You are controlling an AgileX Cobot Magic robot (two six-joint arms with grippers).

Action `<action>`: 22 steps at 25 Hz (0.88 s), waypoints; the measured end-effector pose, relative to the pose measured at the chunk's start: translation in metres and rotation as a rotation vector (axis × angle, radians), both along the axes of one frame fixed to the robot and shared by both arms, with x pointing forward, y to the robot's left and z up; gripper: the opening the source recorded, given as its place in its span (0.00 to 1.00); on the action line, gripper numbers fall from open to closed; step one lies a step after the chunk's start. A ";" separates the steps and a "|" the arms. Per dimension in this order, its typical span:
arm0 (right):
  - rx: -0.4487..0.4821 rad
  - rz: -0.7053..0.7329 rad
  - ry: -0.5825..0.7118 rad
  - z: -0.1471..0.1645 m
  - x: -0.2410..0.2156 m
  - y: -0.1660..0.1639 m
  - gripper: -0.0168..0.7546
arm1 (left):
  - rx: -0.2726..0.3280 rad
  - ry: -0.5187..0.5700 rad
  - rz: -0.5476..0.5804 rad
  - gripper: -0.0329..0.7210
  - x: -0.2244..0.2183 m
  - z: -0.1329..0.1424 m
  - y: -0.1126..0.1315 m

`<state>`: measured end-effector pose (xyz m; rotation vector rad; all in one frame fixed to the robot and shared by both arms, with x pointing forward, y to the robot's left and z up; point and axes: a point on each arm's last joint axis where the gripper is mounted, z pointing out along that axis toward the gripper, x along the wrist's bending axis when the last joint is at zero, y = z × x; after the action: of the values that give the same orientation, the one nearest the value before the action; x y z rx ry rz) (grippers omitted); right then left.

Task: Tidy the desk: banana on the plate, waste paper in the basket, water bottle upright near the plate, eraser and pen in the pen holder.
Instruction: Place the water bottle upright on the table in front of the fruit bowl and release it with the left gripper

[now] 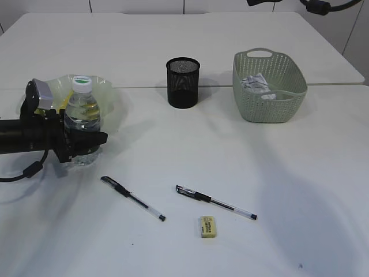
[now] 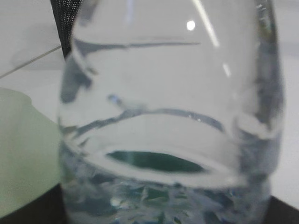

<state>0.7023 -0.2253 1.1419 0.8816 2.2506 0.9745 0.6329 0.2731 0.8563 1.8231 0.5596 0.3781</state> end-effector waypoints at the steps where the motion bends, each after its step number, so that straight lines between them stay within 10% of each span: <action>1: 0.000 0.000 0.000 0.000 0.000 0.000 0.72 | 0.000 0.000 0.000 0.60 0.000 0.000 0.000; 22: 0.000 0.000 0.000 0.000 0.000 0.000 0.72 | -0.063 0.012 -0.014 0.71 0.005 0.009 -0.001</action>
<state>0.7023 -0.2253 1.1419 0.8816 2.2506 0.9745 0.6383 0.2717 0.8650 1.7693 0.5607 0.3363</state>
